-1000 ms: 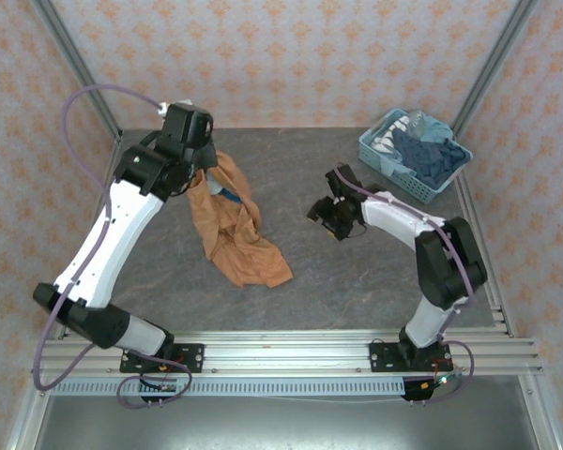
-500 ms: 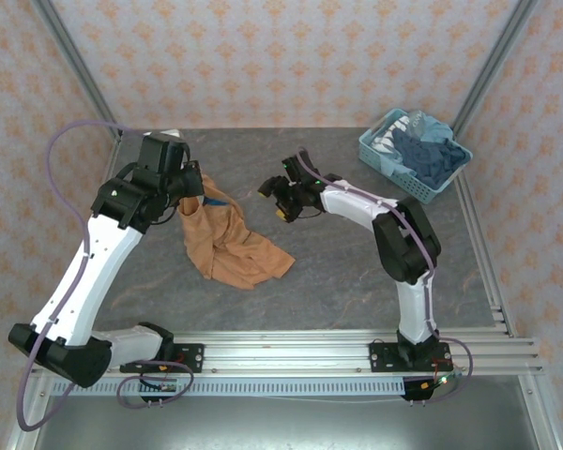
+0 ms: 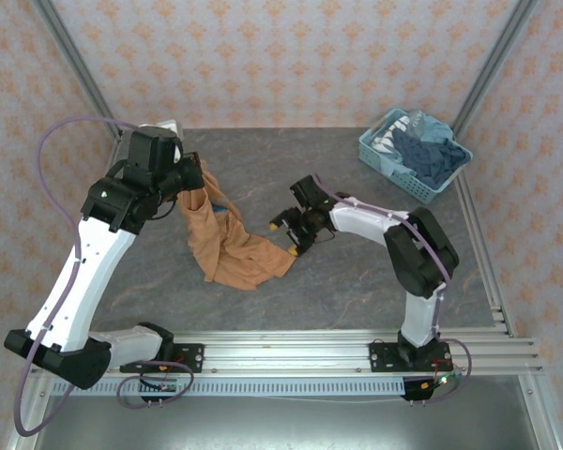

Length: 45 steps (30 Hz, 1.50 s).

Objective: Fold and stack the t-shirts

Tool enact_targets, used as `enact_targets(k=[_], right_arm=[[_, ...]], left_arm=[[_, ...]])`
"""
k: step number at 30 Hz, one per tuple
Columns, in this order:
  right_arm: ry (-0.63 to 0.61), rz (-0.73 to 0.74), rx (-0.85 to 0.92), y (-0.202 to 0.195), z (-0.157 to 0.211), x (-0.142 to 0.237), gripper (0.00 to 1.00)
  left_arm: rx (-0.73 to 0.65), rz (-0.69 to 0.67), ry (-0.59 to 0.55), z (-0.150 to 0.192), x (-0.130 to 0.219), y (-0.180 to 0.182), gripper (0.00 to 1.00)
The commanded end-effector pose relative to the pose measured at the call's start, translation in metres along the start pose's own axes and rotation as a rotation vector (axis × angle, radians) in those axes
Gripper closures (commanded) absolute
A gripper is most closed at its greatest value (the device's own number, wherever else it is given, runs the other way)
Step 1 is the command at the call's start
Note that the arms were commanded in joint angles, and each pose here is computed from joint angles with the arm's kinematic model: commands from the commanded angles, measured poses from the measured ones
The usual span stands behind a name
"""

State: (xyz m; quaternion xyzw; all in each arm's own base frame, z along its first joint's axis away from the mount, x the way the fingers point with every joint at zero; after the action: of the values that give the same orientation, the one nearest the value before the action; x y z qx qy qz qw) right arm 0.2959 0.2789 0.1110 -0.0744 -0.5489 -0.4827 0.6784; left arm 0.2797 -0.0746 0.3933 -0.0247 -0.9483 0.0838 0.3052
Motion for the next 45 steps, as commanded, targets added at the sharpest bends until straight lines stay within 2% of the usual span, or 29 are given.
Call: enact_targets(k=[1,8,11,15,18,23,28,35,37,39,43,45], right_arm=[[0.035,0.102,-0.069,-0.029,0.022,0.015,0.28],[0.047,0.208,-0.042,-0.058,0.027,0.007,0.33],[0.077,0.220,-0.021,-0.059,0.034,-0.012,0.43],[0.037,0.188,-0.017,-0.050,0.029,-0.028,0.74],[-0.078,0.168,0.016,-0.037,0.011,-0.010,1.00],[-0.301,0.070,0.047,-0.018,-0.025,0.075,1.00],[-0.477,0.002,0.064,-0.014,-0.054,0.173,1.00],[-0.639,-0.106,0.088,-0.016,-0.063,0.258,1.00],[-0.689,-0.106,0.107,-0.018,-0.061,0.269,1.00],[-0.684,-0.084,0.097,-0.025,-0.063,0.262,1.00],[-0.598,-0.033,0.053,-0.045,-0.075,0.221,1.00],[-0.542,-0.011,0.035,-0.055,-0.084,0.194,1.00]], left_arm=[[0.027,0.031,-0.052,-0.012,0.011,-0.003,1.00],[0.026,0.032,-0.039,-0.008,0.014,-0.002,1.00],[0.025,0.034,-0.031,-0.006,0.013,-0.002,1.00],[0.026,0.026,-0.026,-0.005,0.011,-0.001,1.00],[0.029,0.013,-0.025,-0.006,0.010,0.000,1.00],[0.051,0.023,-0.032,-0.019,0.011,-0.006,1.00],[0.103,0.049,-0.098,-0.044,0.023,-0.012,1.00],[0.177,0.042,-0.210,-0.063,0.044,-0.003,1.00],[0.184,0.000,-0.220,-0.058,0.041,0.005,1.00],[0.224,-0.053,-0.195,-0.047,0.027,0.016,1.00],[0.229,-0.186,-0.044,-0.007,-0.028,0.041,1.00],[0.214,-0.302,0.047,0.017,-0.059,0.065,0.94]])
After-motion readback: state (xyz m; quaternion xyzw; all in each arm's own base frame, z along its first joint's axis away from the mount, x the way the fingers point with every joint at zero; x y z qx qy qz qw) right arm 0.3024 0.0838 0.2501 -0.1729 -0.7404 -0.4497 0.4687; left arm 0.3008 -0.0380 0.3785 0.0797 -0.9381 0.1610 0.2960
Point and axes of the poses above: each hand's point on the last joint's axis, 136 mm out from that joint toward the fingers, its own x axis back along the fingers, its own y axis along the line the jaws close on, z = x × y, the point moved 6 cm from there along x, back along the fingers, and after that the axes turned 8 degrees about -x, right-handed, at the moved point
